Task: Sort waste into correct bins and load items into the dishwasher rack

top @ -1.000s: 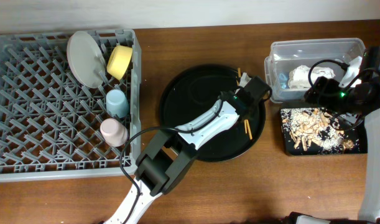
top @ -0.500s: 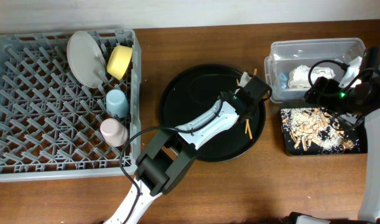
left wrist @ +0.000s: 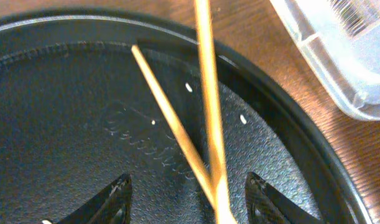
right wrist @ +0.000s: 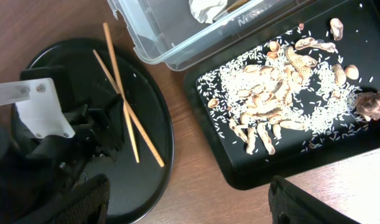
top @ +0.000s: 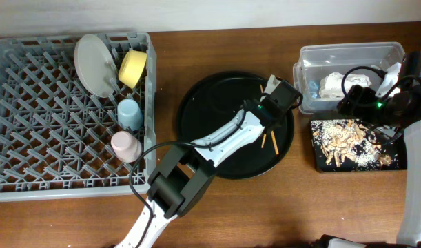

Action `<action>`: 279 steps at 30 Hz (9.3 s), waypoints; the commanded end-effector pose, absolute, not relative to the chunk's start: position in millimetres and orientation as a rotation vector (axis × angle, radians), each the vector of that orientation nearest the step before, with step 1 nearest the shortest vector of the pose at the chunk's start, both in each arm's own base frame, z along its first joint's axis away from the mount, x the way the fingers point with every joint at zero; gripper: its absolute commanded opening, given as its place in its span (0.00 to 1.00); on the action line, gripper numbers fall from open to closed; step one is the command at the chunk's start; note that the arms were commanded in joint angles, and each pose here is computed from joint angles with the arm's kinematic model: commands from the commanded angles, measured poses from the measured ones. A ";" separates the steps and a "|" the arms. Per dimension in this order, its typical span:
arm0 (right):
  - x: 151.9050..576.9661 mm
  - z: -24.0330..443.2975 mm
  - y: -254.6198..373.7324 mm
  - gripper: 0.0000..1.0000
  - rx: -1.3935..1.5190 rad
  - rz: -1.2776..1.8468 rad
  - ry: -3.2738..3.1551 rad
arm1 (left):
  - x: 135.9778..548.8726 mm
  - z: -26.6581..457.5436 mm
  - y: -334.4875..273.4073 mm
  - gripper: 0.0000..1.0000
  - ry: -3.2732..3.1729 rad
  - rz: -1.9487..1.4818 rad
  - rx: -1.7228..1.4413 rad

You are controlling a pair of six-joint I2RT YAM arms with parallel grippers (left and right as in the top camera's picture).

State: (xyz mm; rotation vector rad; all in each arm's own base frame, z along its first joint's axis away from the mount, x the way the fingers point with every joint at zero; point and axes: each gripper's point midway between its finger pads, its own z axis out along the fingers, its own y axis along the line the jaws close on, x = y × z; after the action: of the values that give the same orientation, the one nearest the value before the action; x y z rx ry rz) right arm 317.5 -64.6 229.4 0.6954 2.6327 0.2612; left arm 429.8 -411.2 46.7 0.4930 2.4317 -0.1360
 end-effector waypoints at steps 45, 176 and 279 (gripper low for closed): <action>317.1 229.9 -65.4 0.83 0.649 0.244 2.644 | 456.9 20.1 -292.4 0.26 2.723 -0.029 0.186; 319.4 230.6 -70.0 0.85 0.650 0.212 2.632 | 460.6 150.2 -290.6 0.73 2.593 -0.367 0.410; 314.5 225.5 -69.0 0.85 0.660 0.211 2.656 | 429.3 74.6 -430.4 0.59 2.698 -0.412 -0.012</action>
State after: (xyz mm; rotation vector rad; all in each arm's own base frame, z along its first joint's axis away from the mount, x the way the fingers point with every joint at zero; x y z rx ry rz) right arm 315.2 -67.9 227.8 0.6704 2.6480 0.2242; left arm 426.8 -417.3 94.4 0.0669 2.6876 -0.3670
